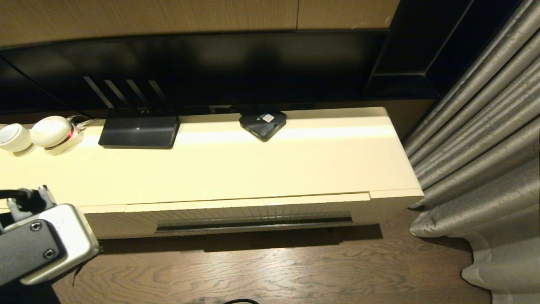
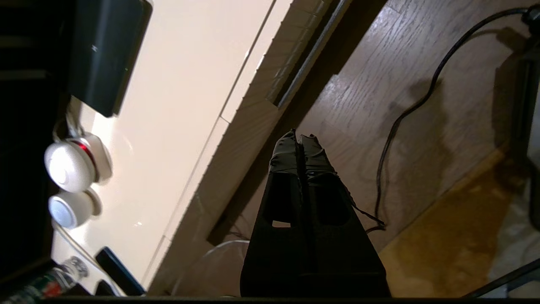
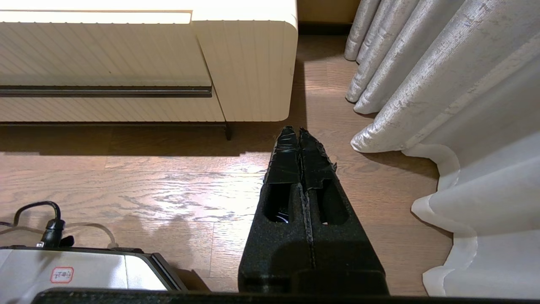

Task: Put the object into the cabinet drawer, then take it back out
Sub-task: Open the drawer

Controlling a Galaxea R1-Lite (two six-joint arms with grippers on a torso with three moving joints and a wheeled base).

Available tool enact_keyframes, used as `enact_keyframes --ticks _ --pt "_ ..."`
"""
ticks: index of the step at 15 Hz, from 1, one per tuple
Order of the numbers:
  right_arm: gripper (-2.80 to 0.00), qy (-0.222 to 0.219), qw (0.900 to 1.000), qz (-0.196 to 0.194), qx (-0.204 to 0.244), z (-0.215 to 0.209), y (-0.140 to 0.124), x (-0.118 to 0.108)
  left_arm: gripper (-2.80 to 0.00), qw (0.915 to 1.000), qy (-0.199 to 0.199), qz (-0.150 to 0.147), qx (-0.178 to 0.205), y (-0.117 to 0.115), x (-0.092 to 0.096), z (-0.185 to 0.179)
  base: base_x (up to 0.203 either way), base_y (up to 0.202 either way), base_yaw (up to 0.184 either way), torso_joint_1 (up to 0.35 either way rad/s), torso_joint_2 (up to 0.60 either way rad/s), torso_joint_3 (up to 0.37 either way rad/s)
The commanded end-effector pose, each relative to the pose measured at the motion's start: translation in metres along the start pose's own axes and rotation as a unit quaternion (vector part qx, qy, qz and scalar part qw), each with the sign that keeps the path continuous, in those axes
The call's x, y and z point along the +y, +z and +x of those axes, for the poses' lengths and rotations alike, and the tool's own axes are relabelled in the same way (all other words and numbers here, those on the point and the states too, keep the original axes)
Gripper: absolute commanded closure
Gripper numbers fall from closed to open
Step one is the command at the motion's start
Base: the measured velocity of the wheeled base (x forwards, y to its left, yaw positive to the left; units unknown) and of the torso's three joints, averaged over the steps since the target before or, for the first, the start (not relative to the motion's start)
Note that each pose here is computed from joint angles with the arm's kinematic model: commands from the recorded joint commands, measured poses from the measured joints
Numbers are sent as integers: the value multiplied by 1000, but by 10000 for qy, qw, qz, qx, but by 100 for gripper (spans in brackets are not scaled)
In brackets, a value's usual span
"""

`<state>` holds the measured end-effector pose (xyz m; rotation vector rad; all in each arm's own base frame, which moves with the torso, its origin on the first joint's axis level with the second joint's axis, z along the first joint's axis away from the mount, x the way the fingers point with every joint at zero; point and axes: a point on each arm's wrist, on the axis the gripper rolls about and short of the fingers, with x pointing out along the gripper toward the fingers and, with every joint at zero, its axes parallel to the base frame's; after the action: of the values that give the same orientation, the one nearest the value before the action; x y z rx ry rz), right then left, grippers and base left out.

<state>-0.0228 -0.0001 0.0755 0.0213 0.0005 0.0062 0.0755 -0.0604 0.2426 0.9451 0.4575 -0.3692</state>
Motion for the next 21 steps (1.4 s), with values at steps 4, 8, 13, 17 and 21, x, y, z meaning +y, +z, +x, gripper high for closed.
enact_keyframes --ticks 4,8,13,17,21 --pt "0 7 10000 1 13 0 0 0 0 9962 -502 421 -573 -2 6 -16 0 0 0 0 0 0" --pt "0 7 10000 1 13 0 0 0 0 9842 -1027 -921 -1112 -1 8 -22 0 0 0 0 0 0" --pt "0 0 10000 1 6 0 0 0 0 9268 -673 -3472 -1263 7 24 -18 0 0 0 0 0 0" --pt "0 0 10000 1 6 0 0 0 0 8977 582 -4293 -809 -2 39 1 0 0 0 0 0 0" --pt "0 7 10000 1 13 0 0 0 0 8621 2262 -4469 -767 -19 48 14 0 0 0 0 0 0"
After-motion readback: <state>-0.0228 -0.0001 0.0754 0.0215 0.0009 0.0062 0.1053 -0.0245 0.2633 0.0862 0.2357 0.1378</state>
